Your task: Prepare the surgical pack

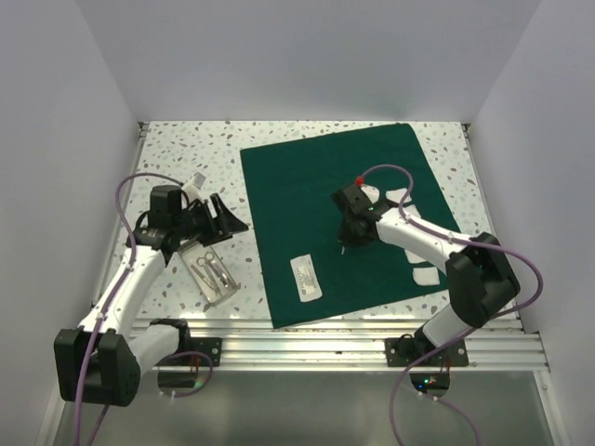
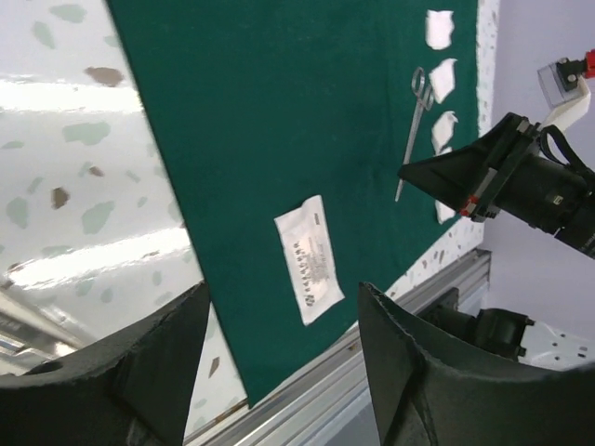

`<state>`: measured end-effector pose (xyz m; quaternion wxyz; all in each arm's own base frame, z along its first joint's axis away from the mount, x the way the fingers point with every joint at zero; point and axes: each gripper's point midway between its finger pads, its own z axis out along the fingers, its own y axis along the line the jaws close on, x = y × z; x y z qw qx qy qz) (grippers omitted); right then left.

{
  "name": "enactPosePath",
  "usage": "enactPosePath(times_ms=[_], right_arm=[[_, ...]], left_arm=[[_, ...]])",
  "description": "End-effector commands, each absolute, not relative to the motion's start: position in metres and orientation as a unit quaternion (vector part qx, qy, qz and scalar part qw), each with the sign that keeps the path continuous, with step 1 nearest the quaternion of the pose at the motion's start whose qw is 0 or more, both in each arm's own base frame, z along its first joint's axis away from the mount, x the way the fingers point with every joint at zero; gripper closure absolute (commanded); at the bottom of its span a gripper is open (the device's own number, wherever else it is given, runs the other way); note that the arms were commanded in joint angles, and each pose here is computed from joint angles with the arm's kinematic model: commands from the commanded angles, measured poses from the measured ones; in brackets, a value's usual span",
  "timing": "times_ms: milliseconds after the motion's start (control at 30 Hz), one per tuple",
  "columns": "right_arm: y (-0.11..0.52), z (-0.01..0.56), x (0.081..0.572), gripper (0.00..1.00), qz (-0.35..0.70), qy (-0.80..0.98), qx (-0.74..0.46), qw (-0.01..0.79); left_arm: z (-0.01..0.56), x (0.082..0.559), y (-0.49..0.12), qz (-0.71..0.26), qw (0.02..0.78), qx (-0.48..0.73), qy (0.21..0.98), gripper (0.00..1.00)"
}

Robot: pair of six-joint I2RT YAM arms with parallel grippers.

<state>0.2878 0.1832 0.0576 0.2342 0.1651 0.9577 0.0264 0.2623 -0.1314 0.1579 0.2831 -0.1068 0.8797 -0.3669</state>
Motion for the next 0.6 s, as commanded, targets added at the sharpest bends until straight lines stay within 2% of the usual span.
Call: enactPosePath(times_ms=[0, 133, 233, 367, 567], right_arm=[[0.216, 0.091, 0.300, 1.00, 0.113, 0.951, -0.015, 0.287], [0.244, 0.108, 0.284, 1.00, 0.182, 0.934, -0.133, 0.277], [0.267, 0.127, 0.265, 1.00, 0.243, 0.912, -0.192, 0.269], [0.289, 0.144, 0.245, 1.00, 0.281, 0.890, -0.237, 0.270], [0.305, 0.161, 0.230, 1.00, 0.329, 0.867, -0.260, 0.268]], left_arm=[[0.179, 0.269, -0.162, -0.432, 0.292, -0.065, 0.851, 0.30], [0.180, 0.258, -0.212, -0.495, 0.262, -0.023, 0.828, 0.27], [0.181, 0.260, -0.239, -0.522, 0.271, -0.021, 0.809, 0.27], [0.182, 0.267, -0.262, -0.518, 0.288, -0.024, 0.805, 0.27], [0.167, 0.267, -0.287, -0.530, 0.249, -0.049, 0.809, 0.30]])
